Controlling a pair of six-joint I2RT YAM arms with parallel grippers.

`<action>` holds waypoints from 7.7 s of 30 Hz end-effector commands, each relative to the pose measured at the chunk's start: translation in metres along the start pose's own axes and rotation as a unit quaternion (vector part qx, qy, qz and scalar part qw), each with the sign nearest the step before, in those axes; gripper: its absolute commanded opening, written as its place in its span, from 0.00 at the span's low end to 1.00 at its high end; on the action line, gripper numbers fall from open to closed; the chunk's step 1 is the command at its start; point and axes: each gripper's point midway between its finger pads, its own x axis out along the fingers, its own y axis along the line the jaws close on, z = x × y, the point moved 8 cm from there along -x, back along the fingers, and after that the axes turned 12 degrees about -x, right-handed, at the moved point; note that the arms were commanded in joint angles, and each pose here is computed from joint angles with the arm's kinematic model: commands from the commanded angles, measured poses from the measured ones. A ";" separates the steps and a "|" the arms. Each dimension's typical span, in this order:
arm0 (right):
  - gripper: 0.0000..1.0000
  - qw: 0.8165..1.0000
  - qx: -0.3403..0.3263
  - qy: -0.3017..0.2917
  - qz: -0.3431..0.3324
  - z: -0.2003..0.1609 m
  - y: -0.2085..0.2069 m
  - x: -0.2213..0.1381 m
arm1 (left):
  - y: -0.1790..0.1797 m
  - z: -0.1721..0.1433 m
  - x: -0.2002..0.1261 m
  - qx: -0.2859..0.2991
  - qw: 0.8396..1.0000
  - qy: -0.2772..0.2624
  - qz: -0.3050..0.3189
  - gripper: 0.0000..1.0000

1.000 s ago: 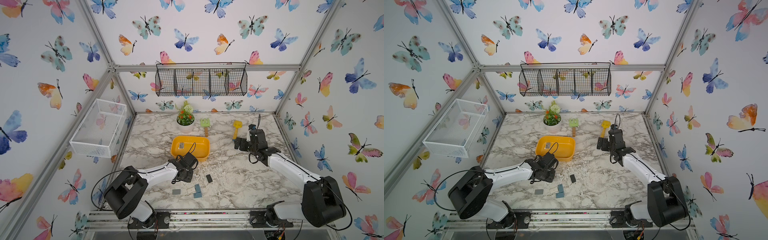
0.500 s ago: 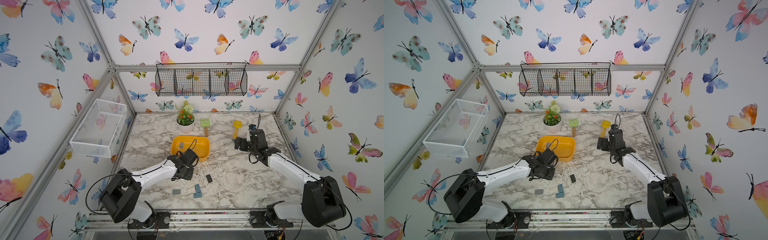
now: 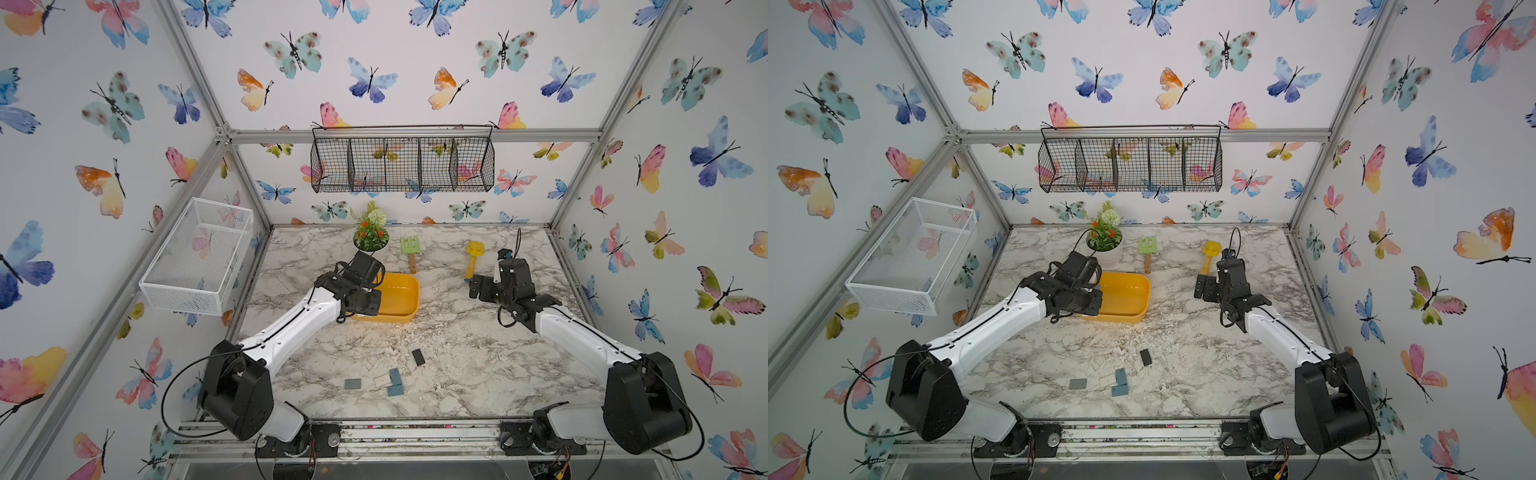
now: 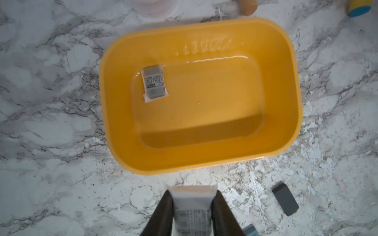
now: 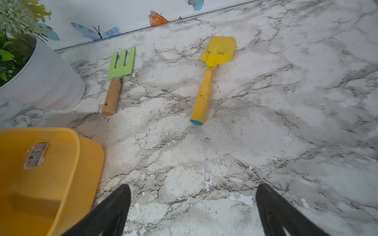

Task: Put the eraser in the storage box
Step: Place the eraser in the storage box, then pick up the eraser from the center of the board, then place the eraser in the storage box.

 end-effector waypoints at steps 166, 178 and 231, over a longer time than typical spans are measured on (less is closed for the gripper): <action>0.23 0.950 -0.248 0.155 0.112 -0.077 0.216 -0.045 | 0.145 0.011 -0.022 -0.226 0.903 -0.336 -0.142 0.98; 0.23 0.956 -0.219 0.114 0.159 -0.002 0.225 0.000 | 0.143 0.022 -0.019 -0.227 0.902 -0.328 -0.165 0.98; 0.28 0.952 -0.208 0.156 0.163 -0.006 0.254 0.156 | 0.146 0.033 -0.009 -0.224 0.904 -0.315 -0.182 0.98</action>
